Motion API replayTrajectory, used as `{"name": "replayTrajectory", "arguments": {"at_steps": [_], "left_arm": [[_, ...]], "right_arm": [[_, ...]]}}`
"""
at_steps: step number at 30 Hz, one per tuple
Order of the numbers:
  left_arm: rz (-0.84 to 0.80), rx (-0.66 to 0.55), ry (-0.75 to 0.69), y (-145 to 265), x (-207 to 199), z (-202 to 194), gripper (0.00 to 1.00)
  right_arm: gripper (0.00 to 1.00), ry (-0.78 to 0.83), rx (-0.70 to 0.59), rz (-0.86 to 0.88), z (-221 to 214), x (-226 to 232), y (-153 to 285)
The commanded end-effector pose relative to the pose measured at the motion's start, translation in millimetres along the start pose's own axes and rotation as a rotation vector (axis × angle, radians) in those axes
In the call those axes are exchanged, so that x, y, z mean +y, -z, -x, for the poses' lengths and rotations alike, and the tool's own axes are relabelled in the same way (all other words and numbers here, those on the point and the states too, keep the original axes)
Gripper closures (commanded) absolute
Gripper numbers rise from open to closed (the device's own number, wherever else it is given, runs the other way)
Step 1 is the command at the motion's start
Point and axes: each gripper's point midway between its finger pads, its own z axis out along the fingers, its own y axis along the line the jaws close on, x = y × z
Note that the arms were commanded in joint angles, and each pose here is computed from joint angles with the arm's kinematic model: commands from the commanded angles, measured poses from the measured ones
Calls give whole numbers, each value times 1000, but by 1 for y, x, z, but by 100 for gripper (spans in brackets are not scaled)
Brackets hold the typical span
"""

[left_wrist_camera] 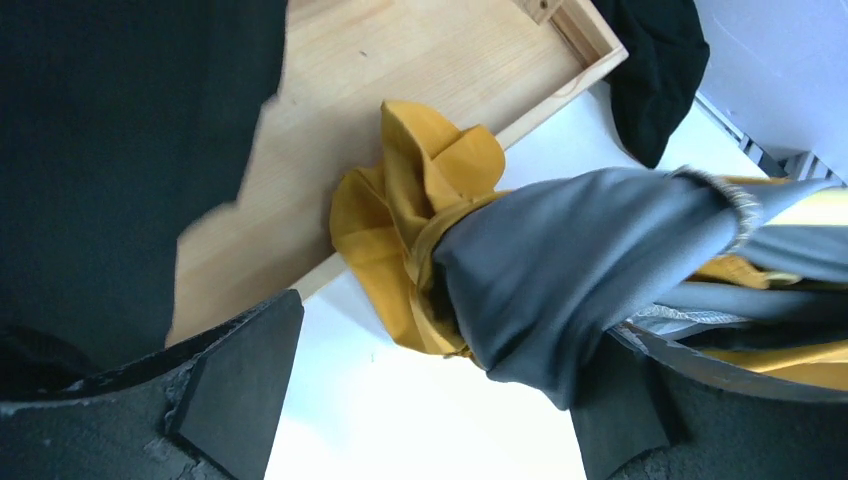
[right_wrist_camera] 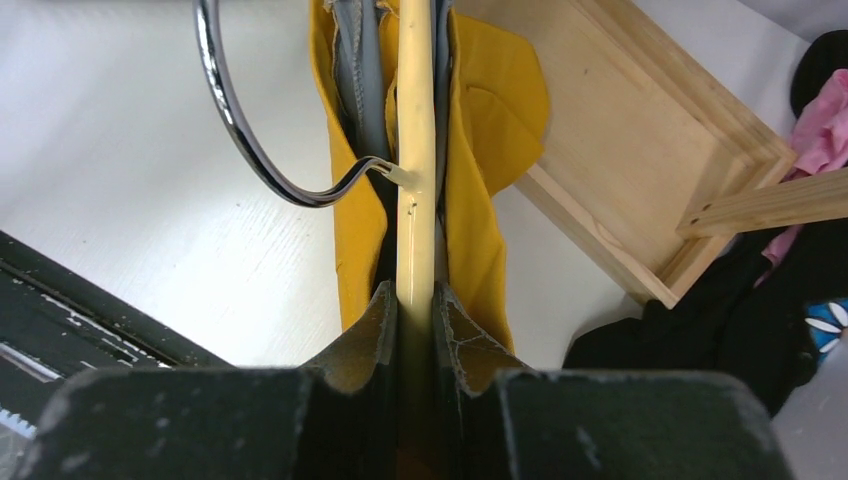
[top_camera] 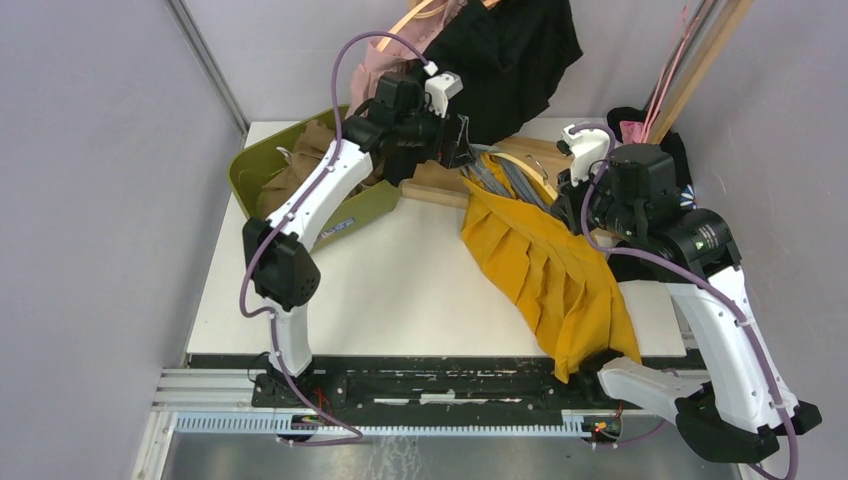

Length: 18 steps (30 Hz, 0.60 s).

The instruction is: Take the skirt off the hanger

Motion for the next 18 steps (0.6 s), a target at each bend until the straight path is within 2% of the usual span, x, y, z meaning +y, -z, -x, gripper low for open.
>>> {"name": "replayTrajectory", "arguments": {"at_steps": [1,6,18], "left_arm": [[110,-167,-124,52,-9,71,1],[-22,-315,-133,79,-55,115,1],[-68,-232,-82,30,-42,85,1]], "right_arm": [[99,-41,-168,76,36,14,11],[99,-32,-146,106,28,19,8],[99,-18,-163,116,37,20,21]]}}
